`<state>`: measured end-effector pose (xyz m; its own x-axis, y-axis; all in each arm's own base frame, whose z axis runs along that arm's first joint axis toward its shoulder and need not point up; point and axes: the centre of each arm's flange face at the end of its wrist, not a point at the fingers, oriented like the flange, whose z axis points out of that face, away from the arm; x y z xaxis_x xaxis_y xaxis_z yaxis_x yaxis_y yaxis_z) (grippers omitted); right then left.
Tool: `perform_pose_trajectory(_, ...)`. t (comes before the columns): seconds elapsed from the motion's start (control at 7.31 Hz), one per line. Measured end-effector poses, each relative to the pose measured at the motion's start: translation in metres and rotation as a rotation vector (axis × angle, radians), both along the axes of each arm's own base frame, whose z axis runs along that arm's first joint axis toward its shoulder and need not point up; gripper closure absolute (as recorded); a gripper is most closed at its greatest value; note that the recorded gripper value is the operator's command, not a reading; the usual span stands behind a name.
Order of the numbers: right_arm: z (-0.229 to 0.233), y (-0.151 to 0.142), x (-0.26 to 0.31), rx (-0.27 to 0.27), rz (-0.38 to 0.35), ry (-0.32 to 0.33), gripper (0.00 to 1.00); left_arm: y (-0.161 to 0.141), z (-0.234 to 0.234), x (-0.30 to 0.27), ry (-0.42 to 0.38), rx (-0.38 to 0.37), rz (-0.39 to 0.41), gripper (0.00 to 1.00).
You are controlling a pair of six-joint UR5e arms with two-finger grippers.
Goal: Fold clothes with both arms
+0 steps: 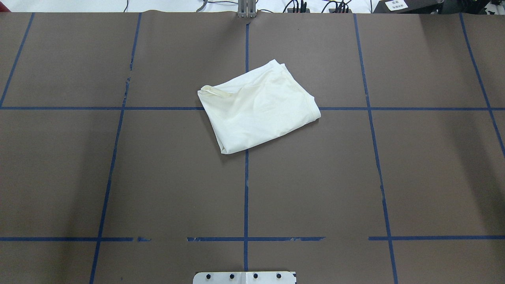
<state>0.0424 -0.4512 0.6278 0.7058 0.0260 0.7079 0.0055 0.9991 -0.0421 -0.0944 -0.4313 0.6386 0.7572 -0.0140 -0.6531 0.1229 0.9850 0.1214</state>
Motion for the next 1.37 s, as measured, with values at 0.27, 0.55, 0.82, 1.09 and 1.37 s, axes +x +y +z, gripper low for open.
perform_pose_trajectory(0.27,0.002,0.0,0.0,-0.005,0.0,0.0,0.0,0.001,0.001,0.001,-0.003,-0.003,0.005,0.0)
perform_pose_trajectory(0.55,0.003,0.0,-0.001,-0.009,-0.001,-0.001,0.0,0.007,0.007,0.003,-0.013,-0.016,0.051,0.0)
perform_pose_trajectory(0.82,0.004,0.0,-0.001,-0.009,-0.002,-0.001,0.0,0.015,0.016,0.005,-0.021,-0.053,0.139,0.0)
perform_pose_trajectory(1.09,0.003,0.0,-0.002,-0.009,-0.002,-0.002,0.0,0.022,0.02,0.007,-0.004,-0.105,0.162,0.0)
perform_pose_trajectory(1.37,0.003,0.0,-0.002,-0.009,-0.002,-0.003,0.0,0.023,0.02,0.01,0.024,-0.113,0.165,0.0)
